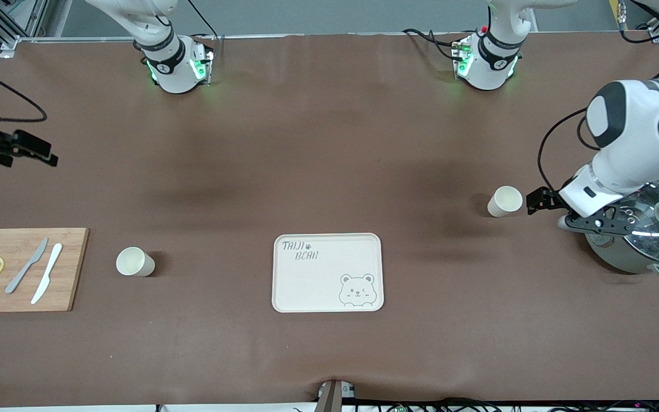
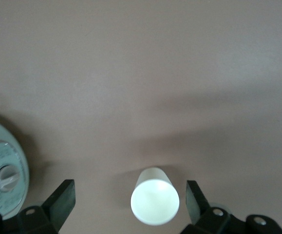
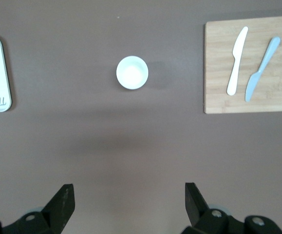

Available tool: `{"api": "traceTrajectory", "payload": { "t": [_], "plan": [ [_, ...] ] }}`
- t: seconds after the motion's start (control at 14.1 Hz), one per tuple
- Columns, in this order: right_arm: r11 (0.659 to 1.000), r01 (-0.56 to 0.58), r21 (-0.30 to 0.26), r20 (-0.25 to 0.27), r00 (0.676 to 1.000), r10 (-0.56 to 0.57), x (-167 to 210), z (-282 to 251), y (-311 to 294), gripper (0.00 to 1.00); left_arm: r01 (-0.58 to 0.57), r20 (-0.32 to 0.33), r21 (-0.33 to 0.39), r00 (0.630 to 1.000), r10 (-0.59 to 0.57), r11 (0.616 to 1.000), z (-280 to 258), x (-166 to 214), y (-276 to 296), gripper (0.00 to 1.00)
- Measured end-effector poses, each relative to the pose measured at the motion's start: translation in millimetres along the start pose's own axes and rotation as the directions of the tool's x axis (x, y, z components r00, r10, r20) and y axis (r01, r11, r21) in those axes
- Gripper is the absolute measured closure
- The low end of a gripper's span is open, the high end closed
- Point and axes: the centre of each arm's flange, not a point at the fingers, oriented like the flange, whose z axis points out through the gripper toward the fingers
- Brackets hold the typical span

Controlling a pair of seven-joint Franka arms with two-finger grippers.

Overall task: Place white IKEA cup upright on tray with both arms
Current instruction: 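Reach the left gripper and the right gripper toward the white cups, then close the left gripper and the right gripper on the lying cups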

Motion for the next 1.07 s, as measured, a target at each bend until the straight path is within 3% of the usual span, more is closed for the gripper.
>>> {"api": "traceTrajectory", "payload": {
  "t": [0.36, 0.78, 1.07],
  "plan": [
    [1.0, 0.0, 0.015, 0.064, 0.998, 0.0, 27.1, 51.8, 4.7, 0.0, 0.009, 0.026, -0.001, 1.0, -0.009, 1.0, 68.9, -43.5, 0.3, 0.0],
    [1.0, 0.014, 0.018, -0.049, 0.999, -0.013, 82.1, 120.1, 2.5, 0.0, 0.035, 0.055, -0.002, 0.998, -0.035, 0.999, 102.0, -54.6, -12.9, 0.0],
    [0.997, 0.066, -0.028, -0.049, 0.997, -0.067, 103.5, 172.9, 13.8, 0.0, 0.047, 0.016, 0.005, 0.999, -0.047, 0.999, 119.5, -72.3, -17.2, 0.0]
  ]
}}
